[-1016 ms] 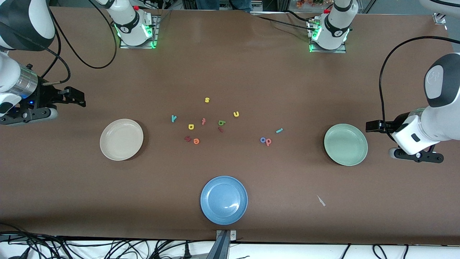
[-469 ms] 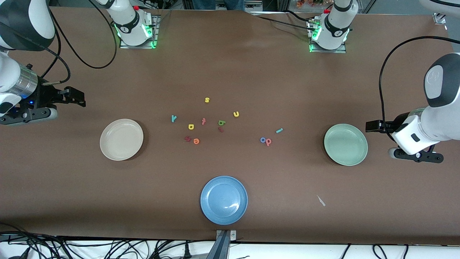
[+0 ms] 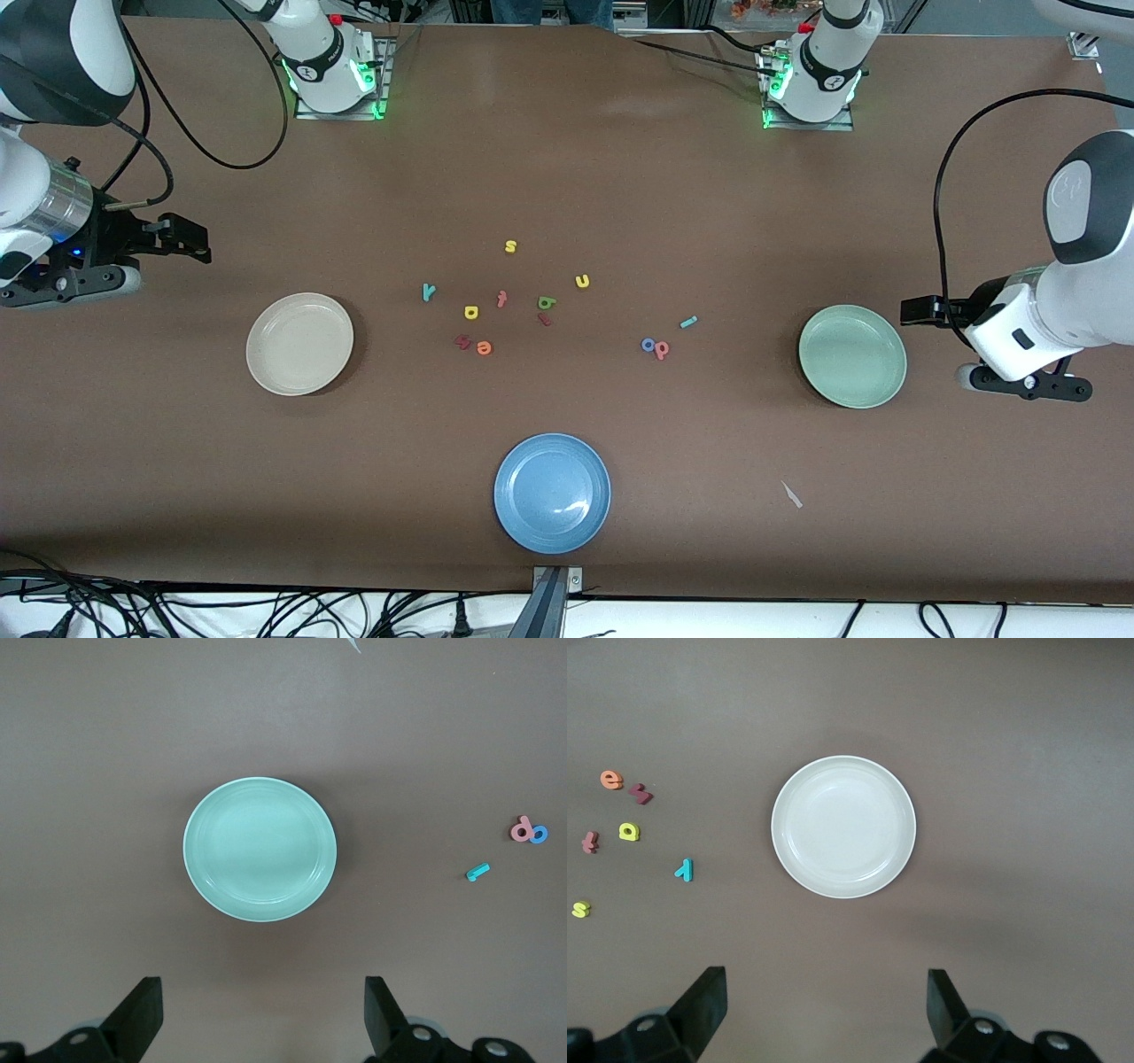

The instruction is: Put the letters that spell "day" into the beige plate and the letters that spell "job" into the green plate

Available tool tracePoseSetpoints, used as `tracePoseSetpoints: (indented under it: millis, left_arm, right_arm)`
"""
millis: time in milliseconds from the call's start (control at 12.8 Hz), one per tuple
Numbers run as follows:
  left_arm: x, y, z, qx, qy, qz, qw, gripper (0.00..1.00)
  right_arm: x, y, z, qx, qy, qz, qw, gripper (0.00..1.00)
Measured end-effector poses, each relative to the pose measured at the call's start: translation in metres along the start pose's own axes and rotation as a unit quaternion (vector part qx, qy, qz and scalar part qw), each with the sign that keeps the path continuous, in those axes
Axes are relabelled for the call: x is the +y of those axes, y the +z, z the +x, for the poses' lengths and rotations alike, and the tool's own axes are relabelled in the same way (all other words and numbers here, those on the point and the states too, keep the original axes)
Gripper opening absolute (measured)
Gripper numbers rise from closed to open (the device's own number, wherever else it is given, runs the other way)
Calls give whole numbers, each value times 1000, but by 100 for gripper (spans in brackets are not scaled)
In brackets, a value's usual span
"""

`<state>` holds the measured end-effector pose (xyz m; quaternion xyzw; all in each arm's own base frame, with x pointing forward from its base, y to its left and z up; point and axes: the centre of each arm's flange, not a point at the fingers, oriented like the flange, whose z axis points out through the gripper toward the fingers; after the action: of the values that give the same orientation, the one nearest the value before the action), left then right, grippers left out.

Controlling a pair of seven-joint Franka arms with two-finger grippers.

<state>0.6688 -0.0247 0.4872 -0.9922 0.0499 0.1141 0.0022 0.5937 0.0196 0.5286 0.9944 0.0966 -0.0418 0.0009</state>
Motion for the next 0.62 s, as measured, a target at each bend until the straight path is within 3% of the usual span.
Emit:
tracePoseSetpoints:
  millis: [625]
  left_arm:
    - [0,0,0,0,0,0,1000,100]
  right_arm:
    - [0,0,0,-1,2,7,1000,100]
